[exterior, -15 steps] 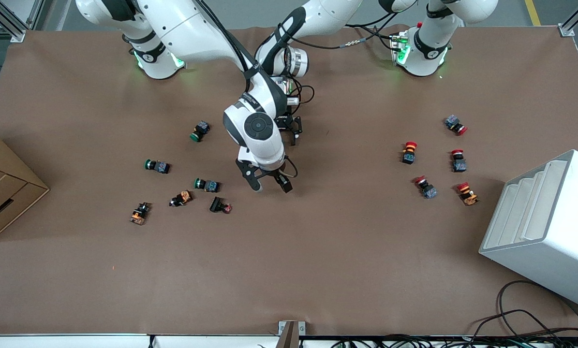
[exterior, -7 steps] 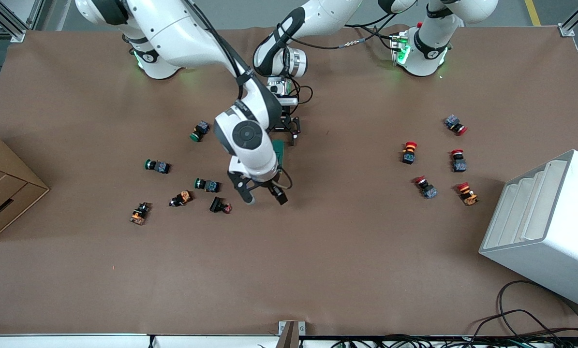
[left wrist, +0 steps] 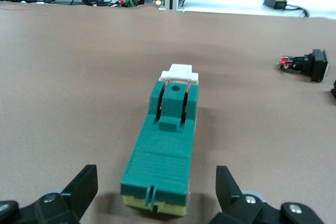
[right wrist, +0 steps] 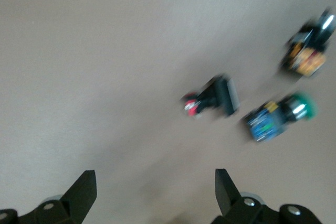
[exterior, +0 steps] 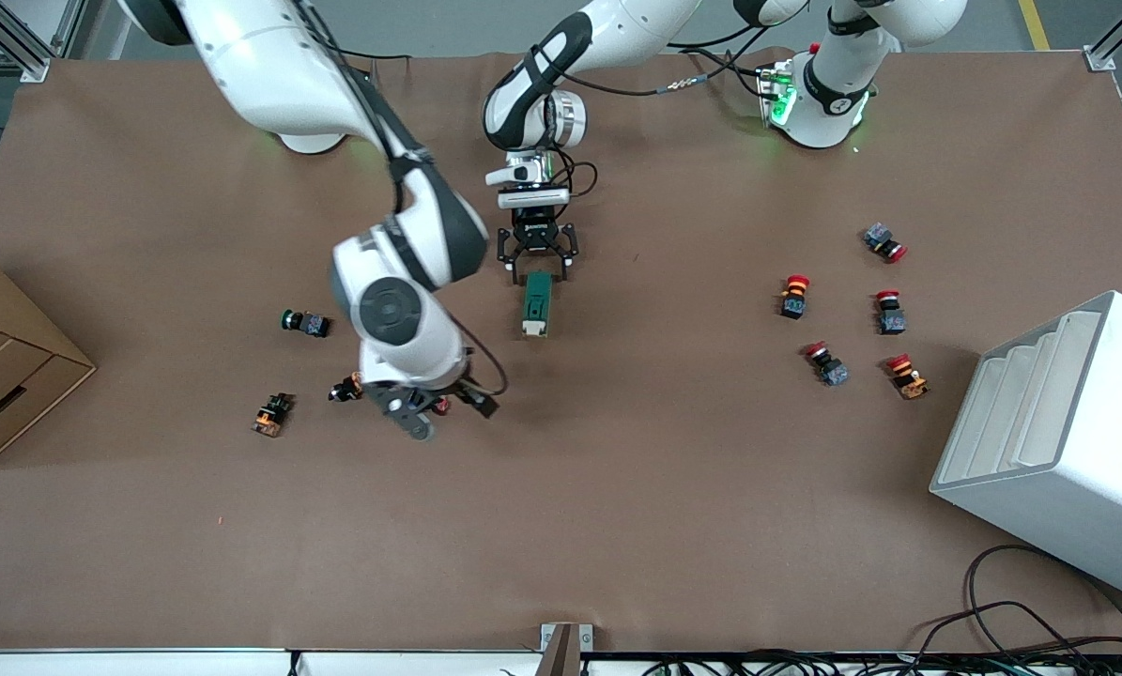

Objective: Close load switch with both arms

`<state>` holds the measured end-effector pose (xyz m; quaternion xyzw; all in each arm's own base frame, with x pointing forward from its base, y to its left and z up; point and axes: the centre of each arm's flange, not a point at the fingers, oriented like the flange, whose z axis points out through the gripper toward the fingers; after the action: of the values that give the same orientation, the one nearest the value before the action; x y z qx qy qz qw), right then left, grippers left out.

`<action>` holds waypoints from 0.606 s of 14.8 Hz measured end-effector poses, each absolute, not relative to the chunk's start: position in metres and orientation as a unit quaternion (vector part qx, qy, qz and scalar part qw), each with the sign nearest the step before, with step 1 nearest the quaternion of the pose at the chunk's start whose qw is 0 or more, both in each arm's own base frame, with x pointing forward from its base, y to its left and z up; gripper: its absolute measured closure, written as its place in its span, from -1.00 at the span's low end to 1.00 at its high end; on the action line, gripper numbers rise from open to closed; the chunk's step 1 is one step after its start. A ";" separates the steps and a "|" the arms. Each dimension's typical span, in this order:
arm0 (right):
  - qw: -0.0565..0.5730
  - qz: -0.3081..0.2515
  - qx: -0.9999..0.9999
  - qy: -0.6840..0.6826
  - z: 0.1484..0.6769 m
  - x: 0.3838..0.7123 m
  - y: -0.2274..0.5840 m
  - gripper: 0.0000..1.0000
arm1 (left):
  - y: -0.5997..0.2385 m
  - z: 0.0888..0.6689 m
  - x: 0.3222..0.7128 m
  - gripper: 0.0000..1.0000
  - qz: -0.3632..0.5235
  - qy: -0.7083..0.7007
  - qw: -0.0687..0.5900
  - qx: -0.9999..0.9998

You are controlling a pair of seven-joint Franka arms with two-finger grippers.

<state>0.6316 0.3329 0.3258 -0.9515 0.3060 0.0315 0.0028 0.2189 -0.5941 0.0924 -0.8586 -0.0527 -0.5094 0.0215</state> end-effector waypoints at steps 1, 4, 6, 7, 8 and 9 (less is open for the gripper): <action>-0.002 0.041 -0.961 0.275 0.341 0.637 0.310 -1.00 | -0.601 0.105 0.222 -0.99 -0.500 -0.056 0.033 -0.864; -0.003 0.062 -0.981 0.185 0.391 0.651 0.230 -1.00 | -0.621 0.152 0.236 -0.98 -0.472 -0.067 0.052 -0.878; 0.001 0.076 -0.988 0.131 0.421 0.656 0.168 -1.00 | -0.632 0.189 0.252 -0.98 -0.448 -0.074 0.063 -0.888; 0.004 0.081 -0.991 0.107 0.434 0.656 0.137 -1.00 | -0.636 0.209 0.263 -0.98 -0.432 -0.080 0.068 -0.896; 0.007 0.084 -0.993 0.082 0.446 0.656 0.108 -1.00 | -0.640 0.230 0.273 -0.98 -0.414 -0.084 0.072 -0.904; 0.010 0.085 -0.995 0.059 0.457 0.655 0.080 -1.00 | -0.641 0.253 0.285 -0.98 -0.396 -0.087 0.074 -0.911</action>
<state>0.6551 0.0797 0.4567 -0.9946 0.0590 0.0847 0.0097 0.2853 -0.6414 0.2532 -0.9112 -0.0874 -0.3958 0.0738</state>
